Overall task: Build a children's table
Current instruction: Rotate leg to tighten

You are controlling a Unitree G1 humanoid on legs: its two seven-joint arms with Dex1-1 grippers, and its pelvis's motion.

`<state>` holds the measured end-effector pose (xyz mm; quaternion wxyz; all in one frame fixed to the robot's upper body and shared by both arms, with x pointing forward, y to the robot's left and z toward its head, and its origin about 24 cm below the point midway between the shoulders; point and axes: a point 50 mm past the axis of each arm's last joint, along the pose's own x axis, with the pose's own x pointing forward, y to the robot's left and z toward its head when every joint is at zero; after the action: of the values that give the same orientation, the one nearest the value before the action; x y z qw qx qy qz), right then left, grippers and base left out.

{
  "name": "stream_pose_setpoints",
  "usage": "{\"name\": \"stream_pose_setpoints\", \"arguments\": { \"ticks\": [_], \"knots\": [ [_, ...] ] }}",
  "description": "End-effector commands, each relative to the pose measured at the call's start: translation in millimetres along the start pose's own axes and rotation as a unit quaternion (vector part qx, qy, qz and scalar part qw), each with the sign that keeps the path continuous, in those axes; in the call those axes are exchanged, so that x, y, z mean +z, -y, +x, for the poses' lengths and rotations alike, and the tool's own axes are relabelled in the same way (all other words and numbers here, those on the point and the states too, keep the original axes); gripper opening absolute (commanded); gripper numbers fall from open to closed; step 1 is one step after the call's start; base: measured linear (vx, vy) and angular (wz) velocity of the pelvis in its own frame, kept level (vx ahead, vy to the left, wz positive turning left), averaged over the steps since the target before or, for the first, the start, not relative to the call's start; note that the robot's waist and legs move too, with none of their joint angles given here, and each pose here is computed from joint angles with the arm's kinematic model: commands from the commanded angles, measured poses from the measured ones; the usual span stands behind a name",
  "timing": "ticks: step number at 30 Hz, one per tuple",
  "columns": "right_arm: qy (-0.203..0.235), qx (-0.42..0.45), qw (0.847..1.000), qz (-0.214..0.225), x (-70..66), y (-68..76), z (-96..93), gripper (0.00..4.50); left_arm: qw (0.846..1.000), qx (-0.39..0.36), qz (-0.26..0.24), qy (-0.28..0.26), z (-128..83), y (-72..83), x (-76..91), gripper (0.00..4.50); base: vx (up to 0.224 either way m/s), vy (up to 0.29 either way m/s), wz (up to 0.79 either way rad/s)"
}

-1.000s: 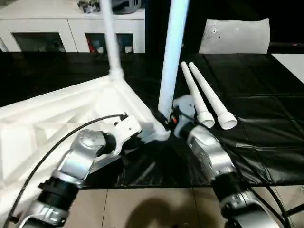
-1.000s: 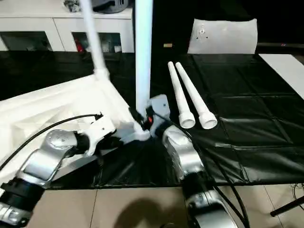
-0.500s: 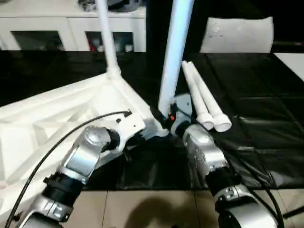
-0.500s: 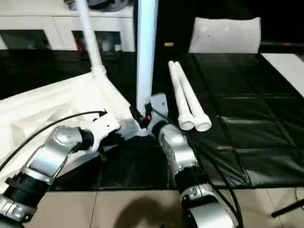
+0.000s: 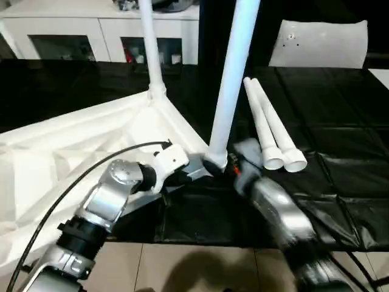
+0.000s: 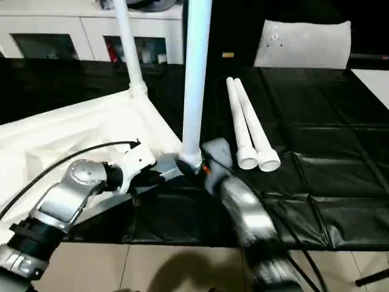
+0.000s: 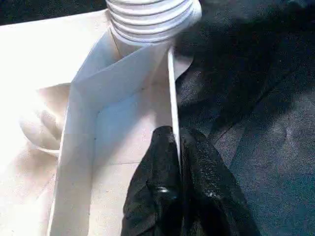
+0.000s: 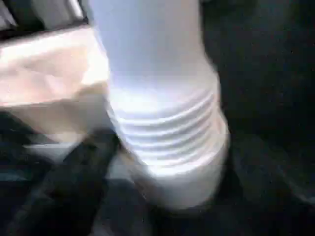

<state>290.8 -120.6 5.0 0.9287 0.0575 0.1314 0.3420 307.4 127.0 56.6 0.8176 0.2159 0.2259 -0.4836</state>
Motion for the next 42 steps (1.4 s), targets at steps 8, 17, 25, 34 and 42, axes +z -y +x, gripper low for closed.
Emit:
{"name": "stream_pose_setpoints", "arguments": {
  "ticks": [8,17,25,34,42],
  "knots": [
    [0.026,0.068,0.993,-0.092,35.6,16.1,-30.7,4.47,0.993,-0.086,0.069,0.042,-7,-3.8,-2.0,0.0,0.0,0.0,0.0],
    [-0.006,0.163,0.975,-0.151,57.0,17.7,-37.8,4.47,0.977,-0.165,0.125,0.056,-10,-2.9,-4.6,0.0,0.0,0.0,0.0],
    [-0.055,0.26,0.947,-0.181,61.9,12.3,-34.2,4.47,0.963,-0.212,0.16,0.052,-11,-1.5,-3.4,0.0,0.0,0.0,0.0],
    [-0.097,0.328,0.92,-0.195,61.2,11.0,-23.2,3.75,0.948,-0.246,0.201,0.036,-10,-1.2,-1.5,0.0,0.0,0.0,0.0],
    [-0.123,0.356,0.903,-0.204,54.3,9.9,-20.1,3.16,0.945,-0.248,0.212,0.028,-10,-4.5,-2.0,0.0,0.0,0.0,0.0]
  ]
}}
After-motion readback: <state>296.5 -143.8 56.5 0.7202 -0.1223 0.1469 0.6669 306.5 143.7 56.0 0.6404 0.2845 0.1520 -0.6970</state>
